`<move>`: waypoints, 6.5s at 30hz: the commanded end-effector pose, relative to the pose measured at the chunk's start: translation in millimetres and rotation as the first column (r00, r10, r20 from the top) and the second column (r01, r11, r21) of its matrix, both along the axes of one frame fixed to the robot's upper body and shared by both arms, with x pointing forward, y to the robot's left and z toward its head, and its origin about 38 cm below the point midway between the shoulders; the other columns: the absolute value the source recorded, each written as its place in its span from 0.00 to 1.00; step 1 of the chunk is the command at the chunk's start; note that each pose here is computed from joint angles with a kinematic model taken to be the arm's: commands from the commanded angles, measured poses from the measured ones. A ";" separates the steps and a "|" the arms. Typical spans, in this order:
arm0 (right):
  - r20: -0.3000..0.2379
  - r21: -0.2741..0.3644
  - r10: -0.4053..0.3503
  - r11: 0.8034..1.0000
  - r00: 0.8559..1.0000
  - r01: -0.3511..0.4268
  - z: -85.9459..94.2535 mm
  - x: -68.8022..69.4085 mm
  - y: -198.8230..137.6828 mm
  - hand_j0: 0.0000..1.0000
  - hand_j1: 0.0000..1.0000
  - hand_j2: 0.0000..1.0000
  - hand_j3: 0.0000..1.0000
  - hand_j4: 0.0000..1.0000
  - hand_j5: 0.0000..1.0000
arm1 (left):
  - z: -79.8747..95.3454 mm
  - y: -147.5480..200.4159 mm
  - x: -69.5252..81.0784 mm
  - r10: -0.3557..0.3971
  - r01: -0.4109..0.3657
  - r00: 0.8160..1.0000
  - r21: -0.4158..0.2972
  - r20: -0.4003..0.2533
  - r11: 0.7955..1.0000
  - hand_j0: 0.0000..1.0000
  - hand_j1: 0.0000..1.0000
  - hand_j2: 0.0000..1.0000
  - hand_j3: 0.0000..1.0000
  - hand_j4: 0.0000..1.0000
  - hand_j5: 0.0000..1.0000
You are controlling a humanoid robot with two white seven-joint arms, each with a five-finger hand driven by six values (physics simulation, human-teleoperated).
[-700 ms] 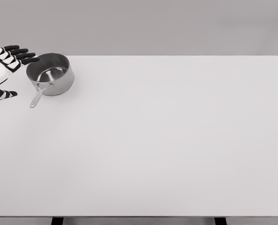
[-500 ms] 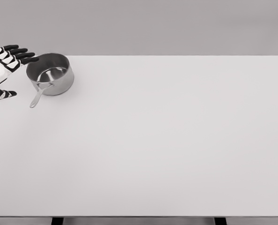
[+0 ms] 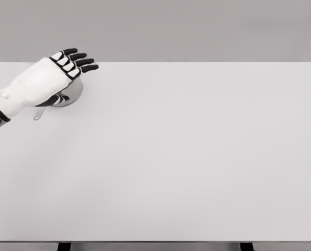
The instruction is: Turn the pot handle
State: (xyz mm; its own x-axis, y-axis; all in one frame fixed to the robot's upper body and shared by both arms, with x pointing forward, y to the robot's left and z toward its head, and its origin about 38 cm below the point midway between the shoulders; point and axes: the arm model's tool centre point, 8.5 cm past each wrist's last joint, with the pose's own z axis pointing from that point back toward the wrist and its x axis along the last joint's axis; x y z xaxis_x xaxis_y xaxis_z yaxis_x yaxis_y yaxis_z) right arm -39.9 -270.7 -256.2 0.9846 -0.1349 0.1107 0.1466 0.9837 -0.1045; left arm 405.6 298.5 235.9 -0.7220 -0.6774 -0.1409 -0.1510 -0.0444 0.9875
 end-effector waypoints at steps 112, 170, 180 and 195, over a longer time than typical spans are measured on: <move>0.000 0.000 -0.002 1.000 1.000 0.002 0.0 0.0 0.0 1.00 1.00 1.00 1.00 1.00 1.00 | -59.4 155.0 45.8 0.512 -0.490 0.852 0.184 -0.104 0.852 1.00 1.00 1.00 1.00 1.00 1.00; 0.000 0.000 -0.002 1.000 1.000 0.002 0.0 0.0 0.0 1.00 1.00 1.00 1.00 1.00 1.00 | -63.0 183.7 68.9 0.597 -0.566 0.786 0.202 -0.162 0.799 1.00 1.00 1.00 1.00 1.00 1.00; 0.000 0.000 -0.002 1.000 1.000 0.002 0.0 0.0 0.0 1.00 1.00 1.00 1.00 1.00 1.00 | -61.5 177.5 71.9 0.586 -0.560 0.793 0.175 -0.168 0.809 1.00 1.00 1.00 1.00 1.00 1.00; 0.000 0.000 -0.002 1.000 1.000 0.002 0.0 0.0 0.0 1.00 1.00 1.00 1.00 1.00 1.00 | -66.7 164.0 65.4 0.551 -0.517 0.821 0.215 -0.147 0.828 1.00 1.00 1.00 1.00 1.00 1.00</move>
